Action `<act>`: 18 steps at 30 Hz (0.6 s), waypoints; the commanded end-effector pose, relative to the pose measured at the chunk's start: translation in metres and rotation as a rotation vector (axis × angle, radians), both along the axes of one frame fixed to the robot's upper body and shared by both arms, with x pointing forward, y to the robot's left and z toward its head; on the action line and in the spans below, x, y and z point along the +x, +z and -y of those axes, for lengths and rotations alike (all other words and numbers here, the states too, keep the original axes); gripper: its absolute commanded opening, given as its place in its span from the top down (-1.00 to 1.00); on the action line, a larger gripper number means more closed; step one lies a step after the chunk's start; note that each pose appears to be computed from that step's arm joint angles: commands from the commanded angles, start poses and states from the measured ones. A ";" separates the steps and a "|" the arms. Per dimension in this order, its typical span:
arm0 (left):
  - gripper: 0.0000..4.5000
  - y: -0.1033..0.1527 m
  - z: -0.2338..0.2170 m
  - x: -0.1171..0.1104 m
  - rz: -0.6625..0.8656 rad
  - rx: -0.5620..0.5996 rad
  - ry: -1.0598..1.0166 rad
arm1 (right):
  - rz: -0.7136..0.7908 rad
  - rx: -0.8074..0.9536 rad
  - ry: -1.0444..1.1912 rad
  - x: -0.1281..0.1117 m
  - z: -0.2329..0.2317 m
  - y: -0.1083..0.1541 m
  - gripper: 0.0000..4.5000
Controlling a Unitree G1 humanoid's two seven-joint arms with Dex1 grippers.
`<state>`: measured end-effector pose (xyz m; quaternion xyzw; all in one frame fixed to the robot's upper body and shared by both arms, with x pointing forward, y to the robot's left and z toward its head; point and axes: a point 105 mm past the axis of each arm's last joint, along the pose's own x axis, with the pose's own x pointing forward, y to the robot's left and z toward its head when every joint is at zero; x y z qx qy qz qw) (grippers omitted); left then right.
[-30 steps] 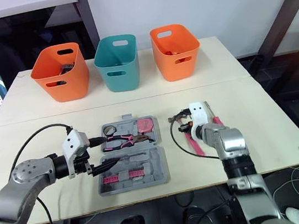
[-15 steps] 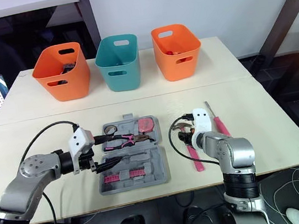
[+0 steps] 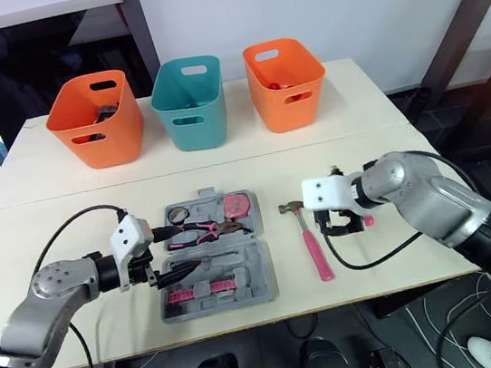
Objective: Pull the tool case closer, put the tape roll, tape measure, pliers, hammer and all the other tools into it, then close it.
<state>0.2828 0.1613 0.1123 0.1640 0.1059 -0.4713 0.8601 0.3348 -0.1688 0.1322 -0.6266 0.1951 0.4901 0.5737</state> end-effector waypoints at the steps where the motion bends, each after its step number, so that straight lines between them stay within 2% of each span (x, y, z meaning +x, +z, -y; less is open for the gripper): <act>1: -1.00 0.015 -0.008 -0.004 0.062 -0.001 0.002 | 0.054 -0.193 0.302 0.008 -0.011 -0.001 -0.97; 7: -1.00 0.015 -0.017 -0.016 0.065 -0.002 0.047 | 0.086 -0.341 0.565 0.026 -0.030 -0.024 -0.97; 16: -1.00 0.013 -0.022 -0.027 0.057 0.005 0.099 | 0.069 -0.477 0.836 0.028 -0.054 -0.053 -0.97; 18: -1.00 0.011 -0.022 -0.027 0.053 0.008 0.099 | 0.061 -0.493 0.868 0.027 -0.060 -0.058 -0.73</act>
